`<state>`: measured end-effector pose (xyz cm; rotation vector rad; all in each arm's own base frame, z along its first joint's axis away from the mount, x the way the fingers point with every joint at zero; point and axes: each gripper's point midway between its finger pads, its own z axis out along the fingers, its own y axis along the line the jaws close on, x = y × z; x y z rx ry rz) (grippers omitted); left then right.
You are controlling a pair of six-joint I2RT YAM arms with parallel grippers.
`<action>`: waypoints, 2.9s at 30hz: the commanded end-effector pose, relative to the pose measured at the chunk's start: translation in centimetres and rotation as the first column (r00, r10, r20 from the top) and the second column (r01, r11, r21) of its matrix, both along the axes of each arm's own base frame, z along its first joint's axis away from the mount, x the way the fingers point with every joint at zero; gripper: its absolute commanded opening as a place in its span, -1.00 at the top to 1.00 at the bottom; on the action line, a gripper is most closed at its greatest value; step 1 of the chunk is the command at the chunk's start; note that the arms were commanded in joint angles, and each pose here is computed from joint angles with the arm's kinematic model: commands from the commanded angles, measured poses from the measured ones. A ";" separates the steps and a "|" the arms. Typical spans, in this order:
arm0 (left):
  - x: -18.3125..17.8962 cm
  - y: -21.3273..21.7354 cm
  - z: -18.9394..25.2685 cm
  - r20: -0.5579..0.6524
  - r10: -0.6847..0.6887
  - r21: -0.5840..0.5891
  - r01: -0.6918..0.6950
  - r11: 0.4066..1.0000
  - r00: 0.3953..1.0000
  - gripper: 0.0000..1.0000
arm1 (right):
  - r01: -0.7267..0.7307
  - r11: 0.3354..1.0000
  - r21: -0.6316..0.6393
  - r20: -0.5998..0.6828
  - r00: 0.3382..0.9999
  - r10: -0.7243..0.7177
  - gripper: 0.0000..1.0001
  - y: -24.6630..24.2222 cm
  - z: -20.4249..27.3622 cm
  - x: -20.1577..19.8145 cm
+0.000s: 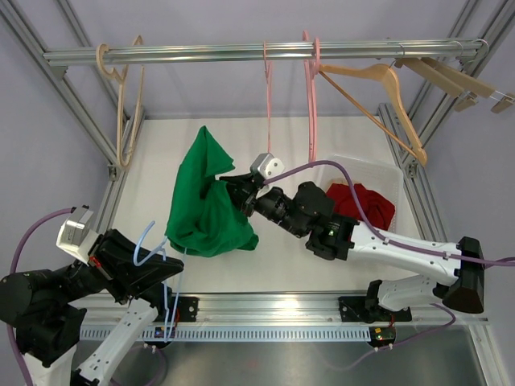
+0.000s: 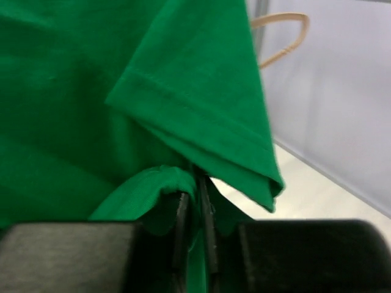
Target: Remove the t-shirt from the hanger
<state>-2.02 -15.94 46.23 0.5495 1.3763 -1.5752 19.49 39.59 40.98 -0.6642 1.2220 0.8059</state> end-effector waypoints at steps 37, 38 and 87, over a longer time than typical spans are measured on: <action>1.4 1.5 -4.4 -0.052 0.168 0.095 -0.162 0.982 0.984 1.00 | 0.002 0.982 0.191 -0.039 0.999 0.006 1.00 1.1 7.1 4.7; 1.7 1.9 -5.2 -0.081 0.209 0.126 -0.198 0.972 0.974 1.00 | 0.023 0.981 0.192 -0.032 0.999 -0.017 1.00 0.9 7.9 5.4; 6.4 9.1 -7.6 0.105 0.634 0.309 -0.631 0.712 0.766 1.00 | 0.518 0.832 0.201 -0.105 0.855 -0.508 1.00 -27.6 20.0 -0.3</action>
